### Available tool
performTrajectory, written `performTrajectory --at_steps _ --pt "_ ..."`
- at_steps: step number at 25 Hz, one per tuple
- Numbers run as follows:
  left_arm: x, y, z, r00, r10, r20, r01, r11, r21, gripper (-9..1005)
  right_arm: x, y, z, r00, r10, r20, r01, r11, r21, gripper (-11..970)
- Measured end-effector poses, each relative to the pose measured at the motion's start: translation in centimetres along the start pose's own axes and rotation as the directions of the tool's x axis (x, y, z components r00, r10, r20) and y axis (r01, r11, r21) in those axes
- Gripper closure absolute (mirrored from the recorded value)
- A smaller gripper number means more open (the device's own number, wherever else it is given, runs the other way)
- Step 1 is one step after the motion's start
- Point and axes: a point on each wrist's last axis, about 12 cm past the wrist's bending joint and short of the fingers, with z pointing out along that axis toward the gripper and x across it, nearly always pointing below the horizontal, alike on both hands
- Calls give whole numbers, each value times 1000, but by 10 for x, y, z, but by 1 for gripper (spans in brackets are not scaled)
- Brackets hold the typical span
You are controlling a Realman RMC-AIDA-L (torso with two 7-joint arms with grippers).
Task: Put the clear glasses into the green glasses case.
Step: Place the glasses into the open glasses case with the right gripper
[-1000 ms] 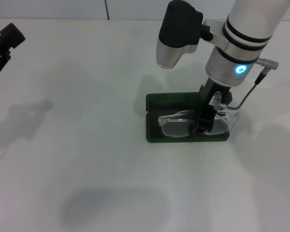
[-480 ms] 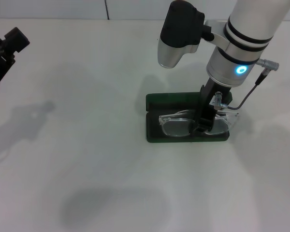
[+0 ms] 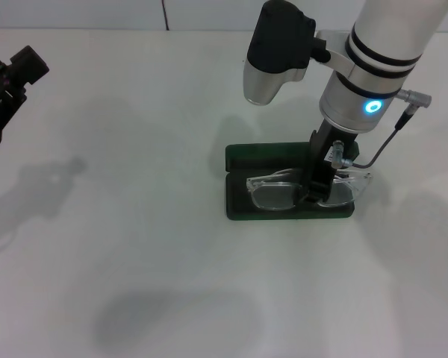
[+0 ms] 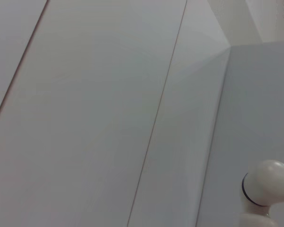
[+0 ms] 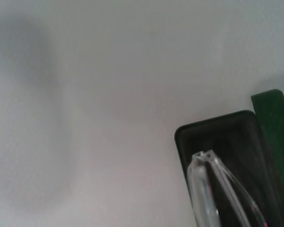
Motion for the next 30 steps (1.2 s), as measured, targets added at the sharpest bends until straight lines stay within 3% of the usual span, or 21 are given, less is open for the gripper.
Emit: performTrajectory --at_steps 3,8,13,23,30 --pt "0 0 0 1000 0 0 0 1000 0 938 0 0 0 1000 -1 -3 1 1000 1 840" --pt "0 0 0 1000 0 0 0 1000 0 938 1 0 1 1000 1 0 -1 1000 2 724" --pt "0 0 0 1000 0 0 0 1000 1 938 -1 0 -1 1000 -4 6 4 1000 5 680" --pt "1 -1 -3 1000 -3 -1 3 1000 -7 938 -2 0 -2 1000 -7 12 7 1000 14 681" --pt "2 -2 -9 1000 -6 1 6 1000 -24 937 -13 3 -15 998 -51 49 49 998 48 681"
